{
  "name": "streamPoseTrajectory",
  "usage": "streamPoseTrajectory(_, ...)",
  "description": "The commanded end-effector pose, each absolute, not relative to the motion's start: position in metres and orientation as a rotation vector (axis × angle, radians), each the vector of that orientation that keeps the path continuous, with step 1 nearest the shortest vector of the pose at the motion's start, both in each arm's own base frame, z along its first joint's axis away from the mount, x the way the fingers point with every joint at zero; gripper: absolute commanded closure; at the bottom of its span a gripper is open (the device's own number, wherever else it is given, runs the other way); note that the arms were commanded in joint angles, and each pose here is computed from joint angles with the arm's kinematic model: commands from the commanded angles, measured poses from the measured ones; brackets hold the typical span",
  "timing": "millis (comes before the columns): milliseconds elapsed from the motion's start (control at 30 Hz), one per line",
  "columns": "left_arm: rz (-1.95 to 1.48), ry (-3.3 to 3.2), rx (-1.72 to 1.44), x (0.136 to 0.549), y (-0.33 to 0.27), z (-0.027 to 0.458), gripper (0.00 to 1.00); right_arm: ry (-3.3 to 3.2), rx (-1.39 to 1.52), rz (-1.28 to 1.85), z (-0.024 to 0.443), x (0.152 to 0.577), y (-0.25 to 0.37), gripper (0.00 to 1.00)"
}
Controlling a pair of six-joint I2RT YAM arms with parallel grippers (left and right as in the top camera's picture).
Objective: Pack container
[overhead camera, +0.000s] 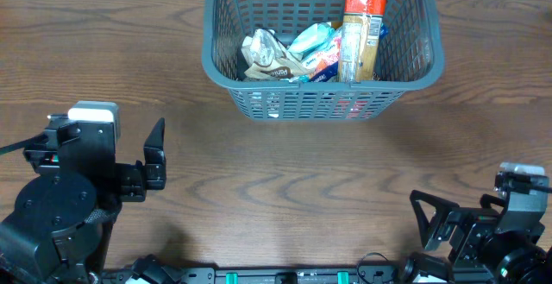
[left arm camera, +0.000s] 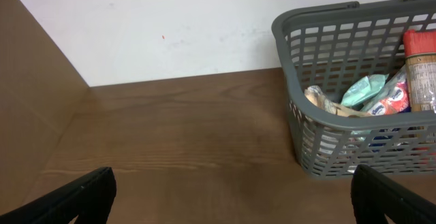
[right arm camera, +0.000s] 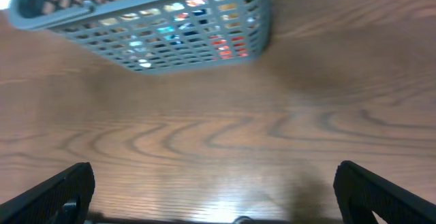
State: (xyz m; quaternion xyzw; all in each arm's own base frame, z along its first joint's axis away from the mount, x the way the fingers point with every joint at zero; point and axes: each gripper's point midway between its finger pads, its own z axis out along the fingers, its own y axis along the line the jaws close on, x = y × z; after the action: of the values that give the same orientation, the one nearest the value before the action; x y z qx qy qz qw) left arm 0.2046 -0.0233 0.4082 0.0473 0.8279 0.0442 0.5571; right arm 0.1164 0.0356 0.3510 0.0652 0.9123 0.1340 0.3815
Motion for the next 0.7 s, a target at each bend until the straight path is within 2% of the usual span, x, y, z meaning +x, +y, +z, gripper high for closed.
streamPoseTrajectory(0,0.107,1.946,0.101,0.203,-0.021,0.411,0.01,2.308,0.192,0.468,0.355,0.113,0.050,0.01)
streamPoseTrajectory(300,0.107,1.946,0.101,0.203,-0.021,0.411,0.01,2.313,0.247,0.454,0.353,0.114,0.046,0.01)
streamPoseTrajectory(500,0.107,1.946,0.101,0.203,-0.021,0.411,0.01,2.334,0.296,0.313,0.347,0.113,0.027,0.01)
streamPoseTrajectory(667,0.107,1.946,0.101,0.203,-0.021,0.411,0.01,2.336,0.150,0.271,0.348,0.113,0.029,0.01)
